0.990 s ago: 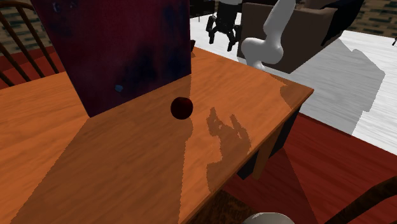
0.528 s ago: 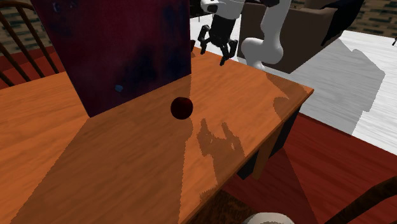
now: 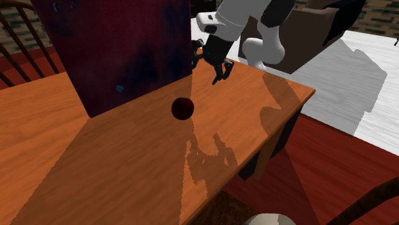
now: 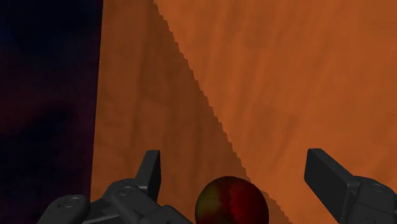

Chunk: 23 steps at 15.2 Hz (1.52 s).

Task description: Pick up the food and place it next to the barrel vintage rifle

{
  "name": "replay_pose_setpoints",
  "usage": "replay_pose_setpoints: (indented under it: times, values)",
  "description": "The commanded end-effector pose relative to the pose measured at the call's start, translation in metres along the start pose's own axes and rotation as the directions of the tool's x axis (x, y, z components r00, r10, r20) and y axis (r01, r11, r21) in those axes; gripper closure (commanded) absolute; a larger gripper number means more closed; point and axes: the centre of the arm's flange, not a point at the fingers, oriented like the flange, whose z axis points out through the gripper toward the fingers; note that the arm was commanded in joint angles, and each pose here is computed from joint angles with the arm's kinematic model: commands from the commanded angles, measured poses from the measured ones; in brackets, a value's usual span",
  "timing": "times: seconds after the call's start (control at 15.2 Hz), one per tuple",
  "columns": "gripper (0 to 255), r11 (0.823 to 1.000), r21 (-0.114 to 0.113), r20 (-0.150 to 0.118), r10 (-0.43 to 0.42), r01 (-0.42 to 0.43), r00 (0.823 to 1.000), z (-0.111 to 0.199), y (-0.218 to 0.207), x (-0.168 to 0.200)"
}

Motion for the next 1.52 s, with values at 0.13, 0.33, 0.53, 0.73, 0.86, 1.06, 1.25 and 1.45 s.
replay_pose_setpoints:
  times: [0.13,0.33,0.53,0.73,0.86,1.06,1.25,1.45]
  values:
    - [0,0.996,-0.078,0.001,-0.044,0.044,0.999,0.016,-0.025,0.051]
    - [0,0.988,-0.135,0.005,-0.077,0.077,0.997,0.026,-0.045,0.087]
    - [0,0.987,-0.139,0.005,-0.079,0.079,0.997,0.037,-0.045,0.09]
    - [0,0.987,-0.139,0.005,-0.079,0.079,0.997,0.052,-0.042,0.09]
    - [0,0.987,-0.139,0.005,-0.079,0.079,0.997,0.066,-0.04,0.09]
    - [0,0.987,-0.139,0.005,-0.079,0.079,0.997,0.066,-0.04,0.09]
    - [0,0.987,-0.139,0.005,-0.079,0.079,0.997,0.066,-0.04,0.09]
    - [255,0.987,-0.139,0.005,-0.079,0.079,0.997,0.066,-0.04,0.09]
